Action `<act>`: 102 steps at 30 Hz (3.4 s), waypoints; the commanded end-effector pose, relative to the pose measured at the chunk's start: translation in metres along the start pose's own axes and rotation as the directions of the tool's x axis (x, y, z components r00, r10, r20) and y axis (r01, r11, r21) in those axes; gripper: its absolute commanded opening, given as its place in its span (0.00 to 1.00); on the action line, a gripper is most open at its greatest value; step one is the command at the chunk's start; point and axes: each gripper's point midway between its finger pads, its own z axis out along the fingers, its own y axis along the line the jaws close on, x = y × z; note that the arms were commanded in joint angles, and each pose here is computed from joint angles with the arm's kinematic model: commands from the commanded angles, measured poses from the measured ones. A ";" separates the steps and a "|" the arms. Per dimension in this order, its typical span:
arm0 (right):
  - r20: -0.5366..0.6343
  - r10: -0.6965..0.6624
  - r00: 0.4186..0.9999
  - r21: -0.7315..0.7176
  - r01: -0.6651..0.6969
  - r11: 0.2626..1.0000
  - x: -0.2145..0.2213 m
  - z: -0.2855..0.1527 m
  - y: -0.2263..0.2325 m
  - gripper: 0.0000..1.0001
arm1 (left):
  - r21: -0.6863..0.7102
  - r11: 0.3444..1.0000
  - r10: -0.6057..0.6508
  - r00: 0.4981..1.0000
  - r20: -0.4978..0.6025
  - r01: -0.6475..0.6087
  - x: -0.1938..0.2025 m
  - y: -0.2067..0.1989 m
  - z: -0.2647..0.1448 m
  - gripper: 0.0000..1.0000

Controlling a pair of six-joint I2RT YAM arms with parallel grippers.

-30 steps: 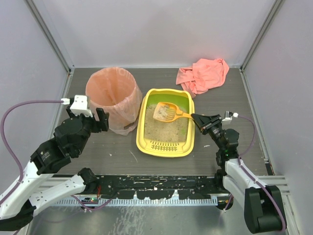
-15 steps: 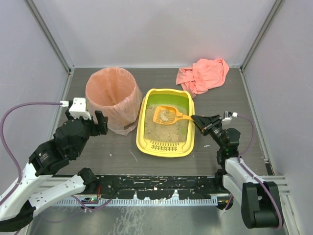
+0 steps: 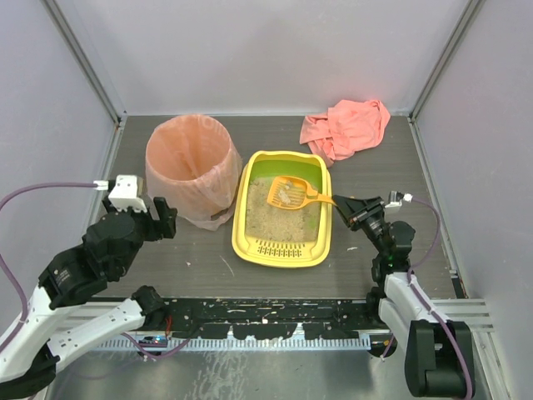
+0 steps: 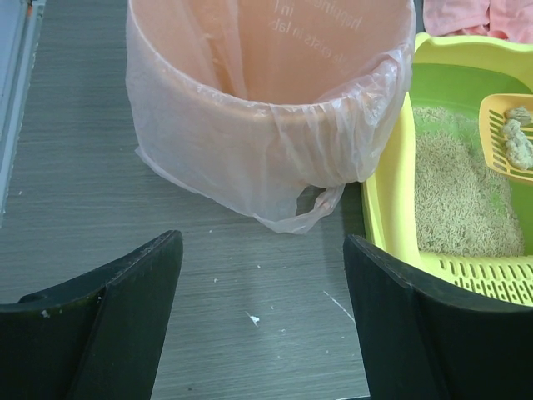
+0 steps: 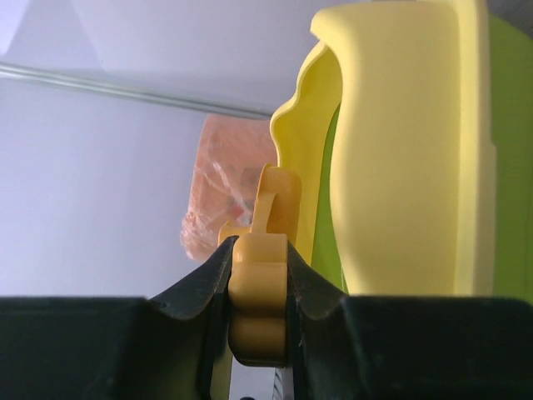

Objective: Clean the litter box

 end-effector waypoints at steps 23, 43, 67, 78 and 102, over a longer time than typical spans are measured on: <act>-0.067 -0.146 0.987 -0.135 0.136 0.981 0.005 0.008 0.043 0.01 | -0.045 0.999 -0.020 0.993 0.114 0.025 -0.014 0.010 0.003 0.81; -0.087 -0.150 0.985 -0.132 0.138 0.982 0.001 0.008 0.042 0.01 | -0.100 0.994 -0.020 0.991 0.132 0.033 -0.009 0.012 0.016 0.84; -0.035 -0.113 0.993 -0.072 0.110 0.991 -0.029 0.013 0.044 0.01 | -0.097 0.995 0.038 0.993 0.114 -0.027 -0.012 0.002 0.026 0.91; -0.023 -0.129 0.991 -0.123 0.126 0.984 -0.047 0.041 0.107 0.01 | -0.101 0.994 0.051 0.989 0.136 -0.038 -0.012 0.006 0.025 1.00; -0.087 -0.575 0.814 -0.341 0.517 0.785 0.054 0.216 0.230 0.01 | -0.206 0.978 -0.024 0.995 0.095 0.043 0.012 0.042 0.006 0.98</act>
